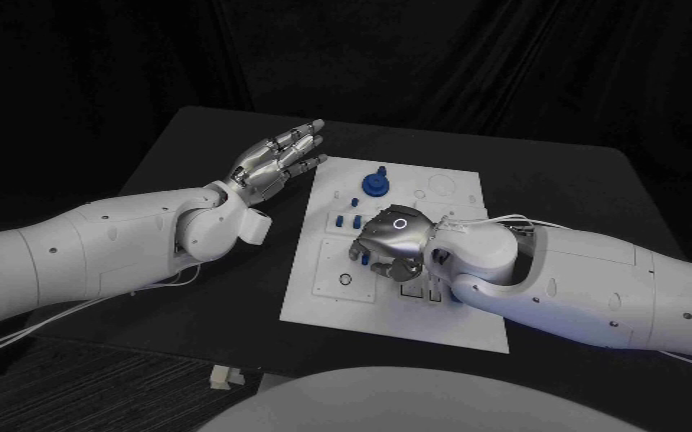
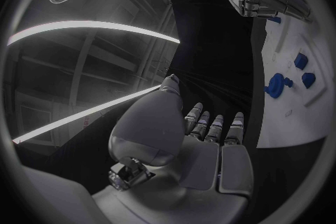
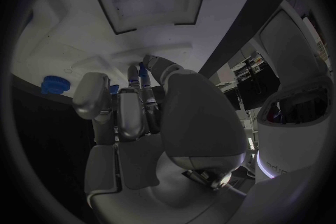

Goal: Assemble the parts on the task board

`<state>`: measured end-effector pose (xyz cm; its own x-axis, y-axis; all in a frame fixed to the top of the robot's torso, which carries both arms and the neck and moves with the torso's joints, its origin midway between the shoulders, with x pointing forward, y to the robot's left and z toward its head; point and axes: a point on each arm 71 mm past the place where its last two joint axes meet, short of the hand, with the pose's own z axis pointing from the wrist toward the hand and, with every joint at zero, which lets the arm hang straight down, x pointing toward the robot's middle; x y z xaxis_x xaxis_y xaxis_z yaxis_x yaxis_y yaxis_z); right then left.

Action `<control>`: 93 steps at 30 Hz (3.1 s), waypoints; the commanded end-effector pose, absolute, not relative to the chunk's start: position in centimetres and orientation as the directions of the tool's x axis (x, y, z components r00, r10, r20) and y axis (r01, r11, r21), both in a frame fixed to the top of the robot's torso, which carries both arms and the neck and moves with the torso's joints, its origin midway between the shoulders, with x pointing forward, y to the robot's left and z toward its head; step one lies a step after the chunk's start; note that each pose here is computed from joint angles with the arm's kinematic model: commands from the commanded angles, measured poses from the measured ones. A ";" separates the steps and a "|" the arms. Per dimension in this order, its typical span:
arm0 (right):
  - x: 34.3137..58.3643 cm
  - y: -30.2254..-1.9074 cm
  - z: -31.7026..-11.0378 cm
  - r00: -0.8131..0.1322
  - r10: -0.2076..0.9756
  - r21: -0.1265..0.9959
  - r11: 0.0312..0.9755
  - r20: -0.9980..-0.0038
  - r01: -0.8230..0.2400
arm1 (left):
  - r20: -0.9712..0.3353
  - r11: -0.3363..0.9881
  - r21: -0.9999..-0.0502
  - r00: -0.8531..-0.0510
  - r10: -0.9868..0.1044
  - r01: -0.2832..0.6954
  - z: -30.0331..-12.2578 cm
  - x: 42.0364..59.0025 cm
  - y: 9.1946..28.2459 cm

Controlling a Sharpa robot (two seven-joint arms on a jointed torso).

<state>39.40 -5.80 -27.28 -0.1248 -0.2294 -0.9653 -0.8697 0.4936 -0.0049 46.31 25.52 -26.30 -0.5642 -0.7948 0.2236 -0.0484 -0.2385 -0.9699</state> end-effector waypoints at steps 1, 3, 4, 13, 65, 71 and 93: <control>39.5 -5.9 -27.4 -0.120 -0.233 -0.016 0.508 -0.965 -0.861 | 0.234 -0.286 -0.958 -0.574 -0.785 0.002 -25.8 46.3 25.5; 39.5 -6.0 -27.4 -0.117 -0.227 -0.016 0.510 -0.967 -0.860 | 0.233 -0.286 -0.958 -0.573 -0.785 0.001 -25.8 46.3 25.5; 39.5 -6.0 -27.3 -0.114 -0.221 -0.016 0.513 -0.969 -0.858 | 0.233 -0.286 -0.958 -0.573 -0.785 0.001 -25.9 46.3 25.5; 40.1 -8.0 -25.6 -0.054 -0.112 -0.016 0.549 -0.992 -0.836 | 0.232 -0.284 -0.959 -0.571 -0.787 0.001 -25.9 46.3 25.6; 44.5 -18.5 -25.4 -0.305 -0.068 0.127 0.807 -0.950 -0.577 | 0.232 -0.283 -0.959 -0.573 -0.786 0.000 -26.0 46.4 25.4; 44.4 -18.0 -26.0 -0.314 -0.070 0.136 0.798 -0.947 -0.588 | 0.232 -0.282 -0.959 -0.573 -0.786 -0.001 -26.0 46.4 25.4; 44.2 -17.4 -26.3 -0.296 -0.045 0.157 0.767 -0.954 -0.622 | 0.239 -0.285 -0.959 -0.581 -0.778 -0.013 -26.1 46.4 25.2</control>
